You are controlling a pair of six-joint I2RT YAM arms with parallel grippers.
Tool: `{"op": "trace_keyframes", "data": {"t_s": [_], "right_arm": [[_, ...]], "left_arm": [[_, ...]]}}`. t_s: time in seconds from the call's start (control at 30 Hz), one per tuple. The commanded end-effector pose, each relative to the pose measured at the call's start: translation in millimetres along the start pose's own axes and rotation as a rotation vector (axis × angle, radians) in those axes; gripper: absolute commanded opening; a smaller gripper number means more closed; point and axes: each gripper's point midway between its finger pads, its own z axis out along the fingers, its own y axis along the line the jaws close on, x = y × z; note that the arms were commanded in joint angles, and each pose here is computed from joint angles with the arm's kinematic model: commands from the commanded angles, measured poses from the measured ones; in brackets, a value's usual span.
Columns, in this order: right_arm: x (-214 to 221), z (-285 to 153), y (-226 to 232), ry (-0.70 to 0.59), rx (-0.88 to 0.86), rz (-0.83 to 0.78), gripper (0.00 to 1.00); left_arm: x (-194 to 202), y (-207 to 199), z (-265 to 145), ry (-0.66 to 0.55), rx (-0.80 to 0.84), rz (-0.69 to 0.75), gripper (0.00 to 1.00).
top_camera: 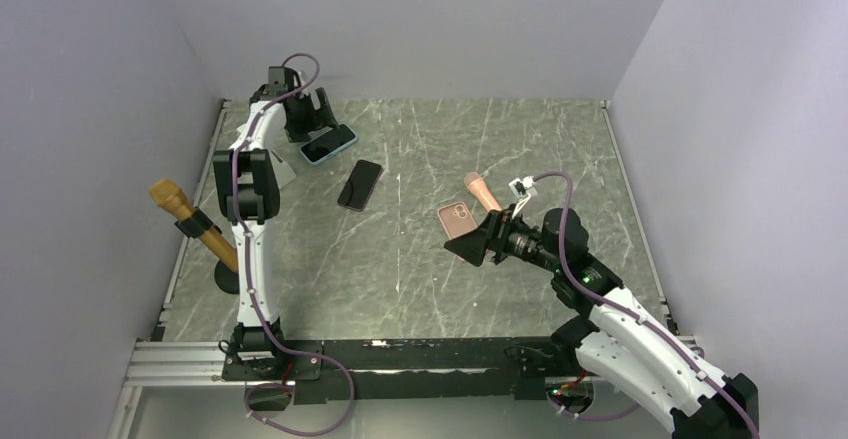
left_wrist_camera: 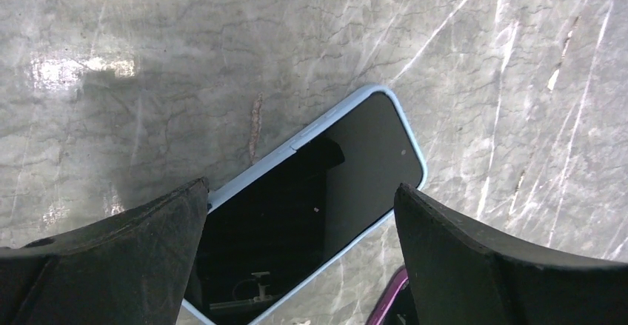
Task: Take the phone out of the phone case
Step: Pick up the phone at the center of the board.
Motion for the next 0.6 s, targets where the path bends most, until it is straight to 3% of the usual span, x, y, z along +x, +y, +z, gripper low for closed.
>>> {"op": "trace_keyframes", "data": {"t_s": [0.0, 0.4, 0.57], "right_arm": [[-12, -4, 9, -0.050, -0.020, -0.025, 1.00], [-10, -6, 8, -0.054, -0.028, -0.023, 1.00], [-10, -7, 7, -0.060, -0.020, -0.025, 1.00]], "left_arm": [[19, 0, -14, 0.055, -0.039, 0.017, 0.99], [45, -6, -20, 0.085, -0.271, 0.282, 0.99], [49, -4, -13, 0.106, -0.299, 0.290, 0.99]]}}
